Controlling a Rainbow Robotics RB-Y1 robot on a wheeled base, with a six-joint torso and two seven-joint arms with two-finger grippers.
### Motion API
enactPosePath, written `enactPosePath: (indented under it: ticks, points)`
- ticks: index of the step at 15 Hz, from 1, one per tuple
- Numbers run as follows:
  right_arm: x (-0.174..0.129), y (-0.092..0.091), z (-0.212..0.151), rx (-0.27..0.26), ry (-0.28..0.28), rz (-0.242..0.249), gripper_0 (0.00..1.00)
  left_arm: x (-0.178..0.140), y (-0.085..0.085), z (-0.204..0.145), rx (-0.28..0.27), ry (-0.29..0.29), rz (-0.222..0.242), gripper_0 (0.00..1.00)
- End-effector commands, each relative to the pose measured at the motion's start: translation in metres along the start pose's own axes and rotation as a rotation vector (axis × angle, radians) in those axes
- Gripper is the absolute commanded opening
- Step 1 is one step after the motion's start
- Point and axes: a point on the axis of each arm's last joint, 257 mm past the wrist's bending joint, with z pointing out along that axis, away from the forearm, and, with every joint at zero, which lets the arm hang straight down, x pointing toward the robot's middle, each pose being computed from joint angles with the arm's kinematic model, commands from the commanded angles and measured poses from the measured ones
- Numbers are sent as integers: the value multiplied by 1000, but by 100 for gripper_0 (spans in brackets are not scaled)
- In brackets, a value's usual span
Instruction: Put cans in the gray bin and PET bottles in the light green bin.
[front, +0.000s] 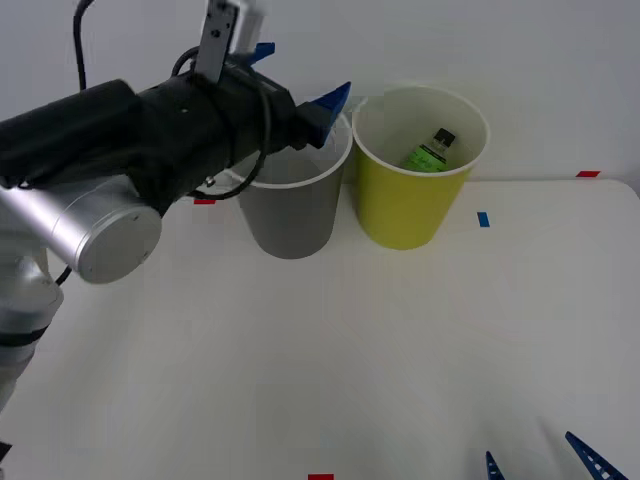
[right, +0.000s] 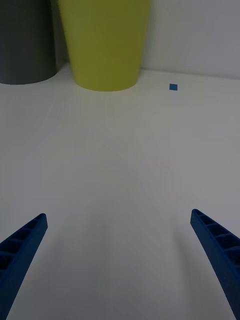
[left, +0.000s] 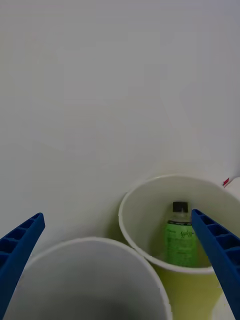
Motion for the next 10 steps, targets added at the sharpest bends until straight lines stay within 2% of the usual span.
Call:
enactPosePath:
  ticks: [1, 4, 7, 10]
  points:
    - [0, 0, 0, 0, 0, 0, 100, 14, 19, -56, -70, -24, -19, 100]
    - [0, 0, 0, 0, 0, 0, 100, 38, 20, -95, -109, -22, -52, 100]
    - [0, 0, 0, 0, 0, 0, 100, 67, 23, -119, -150, -19, -103, 100]
    - [0, 0, 0, 0, 0, 0, 100, 101, 30, -149, -212, -11, -144, 100]
